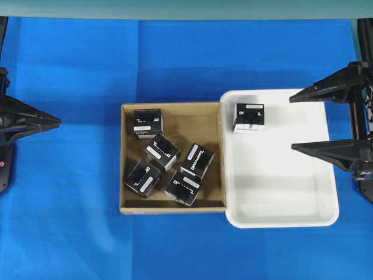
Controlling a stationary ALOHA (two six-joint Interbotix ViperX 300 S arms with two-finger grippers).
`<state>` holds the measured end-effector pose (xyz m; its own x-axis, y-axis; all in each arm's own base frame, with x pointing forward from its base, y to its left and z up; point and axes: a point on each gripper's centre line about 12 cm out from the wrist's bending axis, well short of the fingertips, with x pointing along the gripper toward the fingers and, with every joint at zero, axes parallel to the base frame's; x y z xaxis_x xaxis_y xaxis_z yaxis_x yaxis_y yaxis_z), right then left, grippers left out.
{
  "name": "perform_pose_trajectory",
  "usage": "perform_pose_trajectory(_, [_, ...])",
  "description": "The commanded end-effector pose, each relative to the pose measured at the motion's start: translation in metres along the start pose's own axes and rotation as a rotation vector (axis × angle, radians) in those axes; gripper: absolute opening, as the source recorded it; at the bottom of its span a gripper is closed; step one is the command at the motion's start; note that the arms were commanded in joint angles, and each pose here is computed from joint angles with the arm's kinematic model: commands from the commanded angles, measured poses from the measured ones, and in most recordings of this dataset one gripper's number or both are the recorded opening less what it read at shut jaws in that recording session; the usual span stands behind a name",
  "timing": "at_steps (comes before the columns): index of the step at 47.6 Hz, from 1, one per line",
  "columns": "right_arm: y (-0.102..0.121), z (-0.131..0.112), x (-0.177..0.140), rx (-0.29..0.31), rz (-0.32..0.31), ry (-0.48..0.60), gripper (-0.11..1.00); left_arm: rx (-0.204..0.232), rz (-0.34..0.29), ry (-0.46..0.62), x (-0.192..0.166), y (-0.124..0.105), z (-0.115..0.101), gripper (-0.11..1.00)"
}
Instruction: Pick a box that is randomly placed inside the cardboard box.
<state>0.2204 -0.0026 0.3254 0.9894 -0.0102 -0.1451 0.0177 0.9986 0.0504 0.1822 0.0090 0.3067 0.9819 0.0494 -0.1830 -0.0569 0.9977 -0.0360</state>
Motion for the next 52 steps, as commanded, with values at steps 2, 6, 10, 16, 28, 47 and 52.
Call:
perform_pose_trajectory(2, [0.0002,0.0038,-0.0002,0.005,0.001,-0.017,0.99,0.015,-0.001,-0.028,0.0008,-0.0003,0.0084,-0.07])
perform_pose_trajectory(6, [0.0001,0.0025,-0.0001,0.005,0.000,-0.014,0.99,0.023,0.000,-0.026,0.0008,-0.0003,0.0082,-0.07])
perform_pose_trajectory(10, [0.0000,0.0010,0.0003,0.005,0.000,-0.009,0.99,0.021,-0.001,-0.028,0.0008,-0.0003,0.0084,-0.07])
perform_pose_trajectory(16, [0.0000,-0.0003,0.0004,0.005,0.000,-0.006,0.99,0.023,-0.002,-0.028,0.0008,-0.0006,0.0084,-0.07])
perform_pose_trajectory(28, [-0.0002,-0.0038,0.0003,0.005,0.000,0.002,0.99,0.028,-0.002,-0.035,0.0011,-0.0006,0.0093,-0.07])
perform_pose_trajectory(47, [-0.0003,-0.0045,0.0003,0.008,0.000,0.003,0.99,0.026,-0.005,-0.055,0.0008,-0.0010,0.0112,-0.07])
perform_pose_trajectory(52, [-0.0003,-0.0048,0.0007,0.008,0.000,0.005,0.99,0.026,-0.005,-0.055,0.0007,-0.0010,0.0116,-0.07])
